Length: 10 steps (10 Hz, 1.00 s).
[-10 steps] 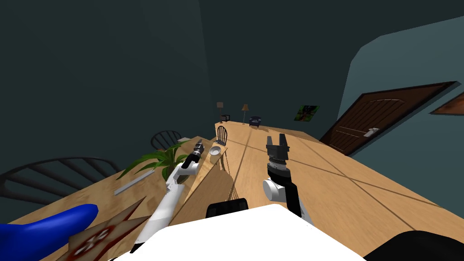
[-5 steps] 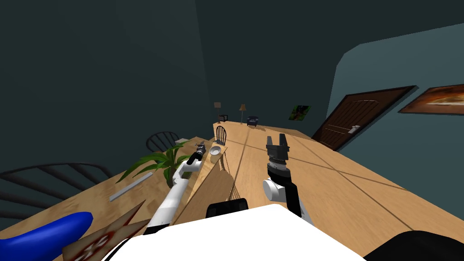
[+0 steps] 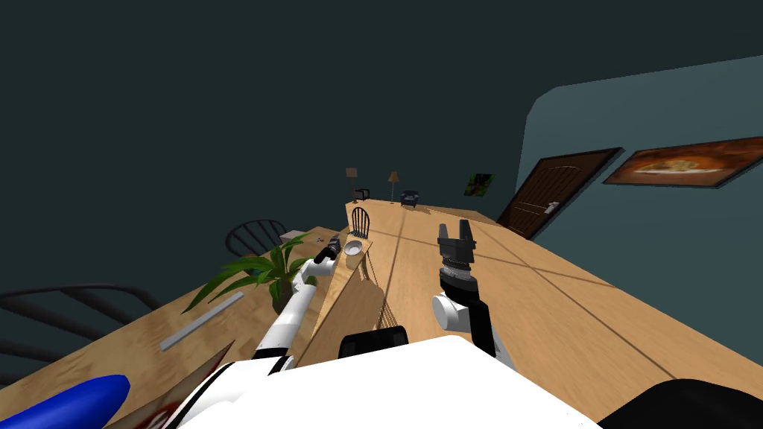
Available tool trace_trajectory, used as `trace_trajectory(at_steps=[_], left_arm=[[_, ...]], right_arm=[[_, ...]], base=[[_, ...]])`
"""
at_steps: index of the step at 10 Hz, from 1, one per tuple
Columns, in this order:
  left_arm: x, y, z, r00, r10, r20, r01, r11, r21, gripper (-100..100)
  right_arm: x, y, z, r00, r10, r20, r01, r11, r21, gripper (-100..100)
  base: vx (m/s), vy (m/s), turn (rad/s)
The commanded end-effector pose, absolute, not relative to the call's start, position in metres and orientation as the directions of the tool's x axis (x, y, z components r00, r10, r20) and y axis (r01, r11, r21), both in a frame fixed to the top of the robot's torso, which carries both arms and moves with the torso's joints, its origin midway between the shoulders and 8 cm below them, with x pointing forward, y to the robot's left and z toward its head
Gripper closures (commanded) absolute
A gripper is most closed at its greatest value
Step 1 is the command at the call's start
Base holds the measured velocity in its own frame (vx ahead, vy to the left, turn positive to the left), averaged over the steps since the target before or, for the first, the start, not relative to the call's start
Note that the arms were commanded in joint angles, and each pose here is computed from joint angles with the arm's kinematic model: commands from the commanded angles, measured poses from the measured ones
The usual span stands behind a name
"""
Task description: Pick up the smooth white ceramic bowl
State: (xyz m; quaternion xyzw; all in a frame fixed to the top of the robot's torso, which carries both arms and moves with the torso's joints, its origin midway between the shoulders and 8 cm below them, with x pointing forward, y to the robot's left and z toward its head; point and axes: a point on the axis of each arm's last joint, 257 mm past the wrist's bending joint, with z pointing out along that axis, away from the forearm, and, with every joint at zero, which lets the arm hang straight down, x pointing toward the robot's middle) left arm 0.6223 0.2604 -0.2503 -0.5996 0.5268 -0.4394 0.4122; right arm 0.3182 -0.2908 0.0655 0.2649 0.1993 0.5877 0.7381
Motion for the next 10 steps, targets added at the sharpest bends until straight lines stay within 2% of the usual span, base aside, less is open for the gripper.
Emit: trace_trajectory(at_steps=[1, 10], left_arm=[[0.623, 0.260, -0.269, 0.069, -0.993, 0.094, -0.319, -0.111, -0.941, -100], [0.628, 0.244, -0.329, 0.103, -0.989, 0.105, -0.522, -0.143, -0.841, -100]], right_arm=[[0.318, -0.291, 0.065, 0.230, 0.973, 0.017, -0.762, 0.169, 0.625, 0], [0.318, -0.291, 0.065, 0.230, 0.973, 0.017, -0.762, 0.169, 0.625, 0]], base=[[-0.019, 0.089, -0.117], [-0.001, 0.077, -0.122]])
